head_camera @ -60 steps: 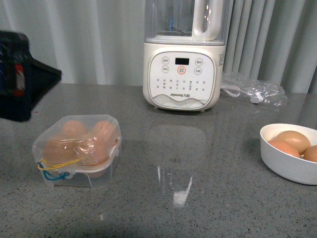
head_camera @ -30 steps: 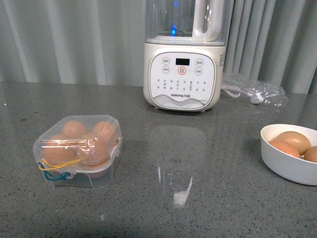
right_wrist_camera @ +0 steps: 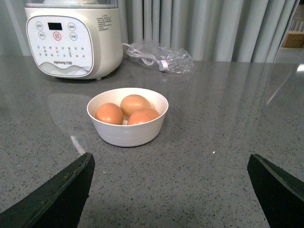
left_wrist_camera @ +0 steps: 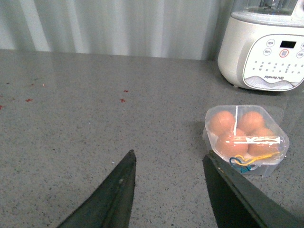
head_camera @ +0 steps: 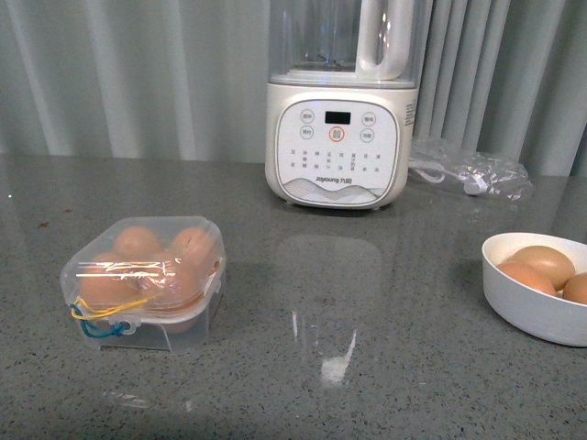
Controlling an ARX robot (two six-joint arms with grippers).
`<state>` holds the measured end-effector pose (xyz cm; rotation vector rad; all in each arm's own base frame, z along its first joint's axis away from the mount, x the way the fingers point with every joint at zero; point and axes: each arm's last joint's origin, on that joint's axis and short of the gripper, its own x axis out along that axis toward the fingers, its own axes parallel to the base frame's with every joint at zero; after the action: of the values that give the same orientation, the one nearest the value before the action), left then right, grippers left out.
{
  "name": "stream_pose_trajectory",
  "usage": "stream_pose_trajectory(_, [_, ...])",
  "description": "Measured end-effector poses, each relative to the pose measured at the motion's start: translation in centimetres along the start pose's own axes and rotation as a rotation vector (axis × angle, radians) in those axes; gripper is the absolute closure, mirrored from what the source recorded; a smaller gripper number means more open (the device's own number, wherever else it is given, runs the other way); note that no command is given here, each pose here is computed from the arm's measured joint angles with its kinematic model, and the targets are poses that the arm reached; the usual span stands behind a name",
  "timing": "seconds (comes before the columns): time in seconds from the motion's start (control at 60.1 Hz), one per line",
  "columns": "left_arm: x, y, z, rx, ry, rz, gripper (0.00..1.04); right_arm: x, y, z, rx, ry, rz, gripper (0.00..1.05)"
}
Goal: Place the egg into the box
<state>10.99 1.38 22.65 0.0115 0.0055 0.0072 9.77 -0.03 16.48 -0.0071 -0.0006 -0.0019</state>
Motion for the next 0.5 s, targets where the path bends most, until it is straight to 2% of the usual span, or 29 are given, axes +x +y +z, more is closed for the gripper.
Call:
stream_pose_trajectory(0.15, [-0.5,-0.8,-1.4,-0.007,0.005,0.033,0.88,0.0,0.0,0.0,0.0,0.0,0.0,0.07])
stream_pose_trajectory(0.216, [-1.0,-1.2,-2.2,-0.009,0.012,0.007,1.0,0.0,0.0,0.0,0.0,0.0,-0.001,0.07])
stream_pose_trajectory(0.499, [-1.2,-1.4,-3.8,-0.013,0.002,-0.006,1.01,0.0,0.0,0.0,0.0,0.0,-0.001,0.07])
